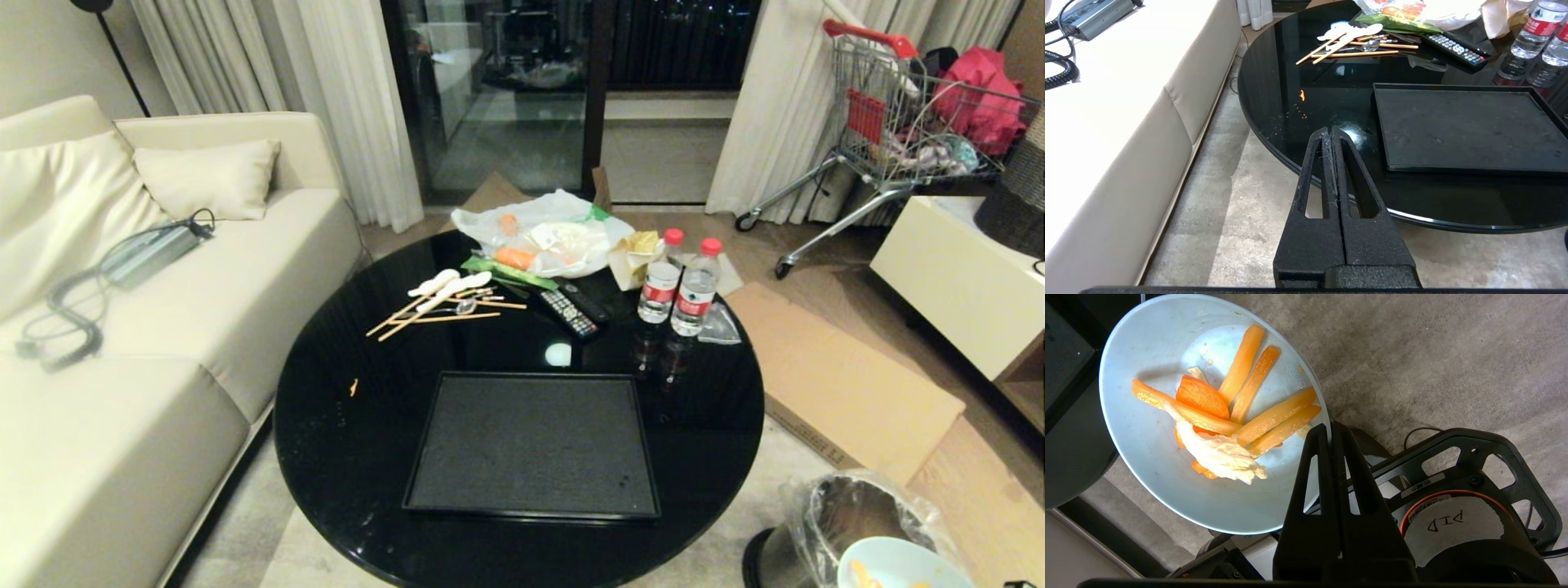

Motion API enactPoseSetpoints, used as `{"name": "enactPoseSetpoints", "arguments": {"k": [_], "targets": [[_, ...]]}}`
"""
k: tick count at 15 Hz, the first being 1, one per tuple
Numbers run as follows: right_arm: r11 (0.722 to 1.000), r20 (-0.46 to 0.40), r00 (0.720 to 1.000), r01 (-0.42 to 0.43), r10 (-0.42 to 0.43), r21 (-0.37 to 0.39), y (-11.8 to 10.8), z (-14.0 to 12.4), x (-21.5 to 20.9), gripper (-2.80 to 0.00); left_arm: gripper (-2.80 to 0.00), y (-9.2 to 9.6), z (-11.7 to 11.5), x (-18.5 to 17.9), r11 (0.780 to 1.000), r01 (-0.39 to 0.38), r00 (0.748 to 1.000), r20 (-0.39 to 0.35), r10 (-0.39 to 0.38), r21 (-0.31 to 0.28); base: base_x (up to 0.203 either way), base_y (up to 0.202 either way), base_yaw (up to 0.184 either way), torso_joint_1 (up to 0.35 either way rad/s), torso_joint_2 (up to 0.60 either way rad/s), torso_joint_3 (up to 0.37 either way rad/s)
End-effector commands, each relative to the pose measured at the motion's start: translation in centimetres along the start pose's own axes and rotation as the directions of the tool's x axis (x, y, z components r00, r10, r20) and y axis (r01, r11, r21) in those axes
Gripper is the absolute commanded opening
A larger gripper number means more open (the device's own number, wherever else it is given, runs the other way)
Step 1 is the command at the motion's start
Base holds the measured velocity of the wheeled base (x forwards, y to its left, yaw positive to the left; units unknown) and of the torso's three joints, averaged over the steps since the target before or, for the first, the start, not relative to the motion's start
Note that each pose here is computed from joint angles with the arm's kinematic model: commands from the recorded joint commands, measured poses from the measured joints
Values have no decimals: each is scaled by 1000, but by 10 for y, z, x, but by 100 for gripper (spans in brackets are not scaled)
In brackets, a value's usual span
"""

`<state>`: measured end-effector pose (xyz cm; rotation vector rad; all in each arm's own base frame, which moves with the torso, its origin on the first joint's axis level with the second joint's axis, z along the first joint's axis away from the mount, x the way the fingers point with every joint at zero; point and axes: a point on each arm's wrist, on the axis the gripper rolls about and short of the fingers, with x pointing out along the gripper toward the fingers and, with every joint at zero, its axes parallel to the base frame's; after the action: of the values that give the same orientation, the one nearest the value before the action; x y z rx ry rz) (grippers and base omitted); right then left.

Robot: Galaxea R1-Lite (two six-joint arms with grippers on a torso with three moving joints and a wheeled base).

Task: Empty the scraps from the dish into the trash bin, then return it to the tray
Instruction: Move the bowl over the trash can

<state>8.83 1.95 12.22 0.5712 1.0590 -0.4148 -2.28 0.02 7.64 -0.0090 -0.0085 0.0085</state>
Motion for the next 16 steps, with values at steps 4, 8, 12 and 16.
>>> {"name": "enactPoseSetpoints", "arguments": {"k": [4,8,12,16], "targets": [[1000,1,1000,4,-4,3,1,0,0,-280,-280,0,0,0,1000,-1,1000,1,1,0,0,0,0,0,0,0],[1000,5,1000,2,-2,6,2,2,-1,-280,-280,0,0,0,1000,-1,1000,1,1,0,0,0,0,0,0,0],[1000,16,1000,-5,5,12,5,5,-3,-280,-280,0,0,0,1000,-1,1000,1,1,0,0,0,0,0,0,0],[999,12,1000,1,-1,43,5,5,-1,-280,-280,0,0,0,1000,-1,1000,1,1,0,0,0,0,0,0,0]]}}
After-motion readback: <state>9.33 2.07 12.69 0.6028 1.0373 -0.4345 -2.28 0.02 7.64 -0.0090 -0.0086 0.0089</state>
